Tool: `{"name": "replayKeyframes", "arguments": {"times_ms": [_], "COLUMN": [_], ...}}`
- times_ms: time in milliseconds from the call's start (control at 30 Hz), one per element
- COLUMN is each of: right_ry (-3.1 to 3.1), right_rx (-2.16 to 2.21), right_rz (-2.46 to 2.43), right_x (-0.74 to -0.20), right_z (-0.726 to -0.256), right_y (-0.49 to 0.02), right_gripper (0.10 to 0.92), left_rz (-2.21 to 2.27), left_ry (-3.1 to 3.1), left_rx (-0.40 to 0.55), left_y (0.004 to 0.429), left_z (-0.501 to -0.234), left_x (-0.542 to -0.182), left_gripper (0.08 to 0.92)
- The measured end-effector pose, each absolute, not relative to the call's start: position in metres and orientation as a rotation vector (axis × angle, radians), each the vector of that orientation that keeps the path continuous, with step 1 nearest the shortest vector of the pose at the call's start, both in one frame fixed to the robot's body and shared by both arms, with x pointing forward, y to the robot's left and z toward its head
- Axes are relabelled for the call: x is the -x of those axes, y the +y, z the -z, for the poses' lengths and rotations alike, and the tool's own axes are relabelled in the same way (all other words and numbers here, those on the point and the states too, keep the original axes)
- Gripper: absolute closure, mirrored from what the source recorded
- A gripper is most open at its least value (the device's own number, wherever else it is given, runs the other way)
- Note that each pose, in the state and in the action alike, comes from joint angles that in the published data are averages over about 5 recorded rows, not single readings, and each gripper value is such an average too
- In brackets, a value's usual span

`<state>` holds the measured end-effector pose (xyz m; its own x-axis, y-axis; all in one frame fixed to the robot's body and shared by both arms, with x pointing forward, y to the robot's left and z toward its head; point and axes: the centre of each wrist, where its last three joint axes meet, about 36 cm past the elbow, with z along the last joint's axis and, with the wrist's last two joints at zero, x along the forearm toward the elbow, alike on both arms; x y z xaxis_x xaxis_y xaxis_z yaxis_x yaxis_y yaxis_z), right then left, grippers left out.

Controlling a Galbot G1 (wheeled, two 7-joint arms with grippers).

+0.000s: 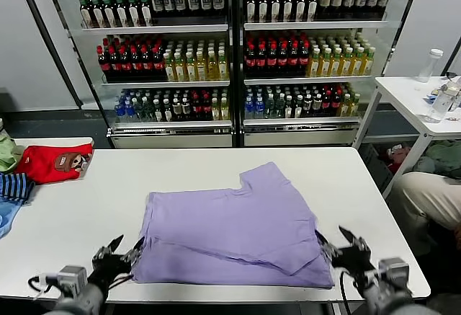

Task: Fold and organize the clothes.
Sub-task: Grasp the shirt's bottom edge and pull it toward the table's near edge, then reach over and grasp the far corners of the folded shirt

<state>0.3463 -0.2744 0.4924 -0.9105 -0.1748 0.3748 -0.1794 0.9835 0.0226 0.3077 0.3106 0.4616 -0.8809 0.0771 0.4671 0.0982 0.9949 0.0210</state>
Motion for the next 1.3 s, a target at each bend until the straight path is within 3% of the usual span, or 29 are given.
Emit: {"name": "replayKeyframes", "arguments": {"times_ms": [167, 667, 1300], "right_ry": [-2.765, -2.728, -2.641], "right_rx": [-0.274, -0.208, -0.091], "right_rz": [0.004, -0.019, -0.039], "right_x": [-0.404, -0.558, -0.629], "right_z": [-0.482, -0.458, -0.417], "right_y": [-0.258, -0.198, -0.161], "right_gripper": [0.2, 0.199, 0.2], "left_rz": [0.079, 0.064, 0.043], "left_ry": [-2.682, -2.652, -2.614], "left_rx": [0.153, 0.21, 0.209], "left_y": [0.322, 0.352, 0.37], "left_z": [-0.452, -0.42, -0.401], "left_x": [-0.349, -0.451, -0.493], "left_gripper": [0.189, 0.177, 0.177]}}
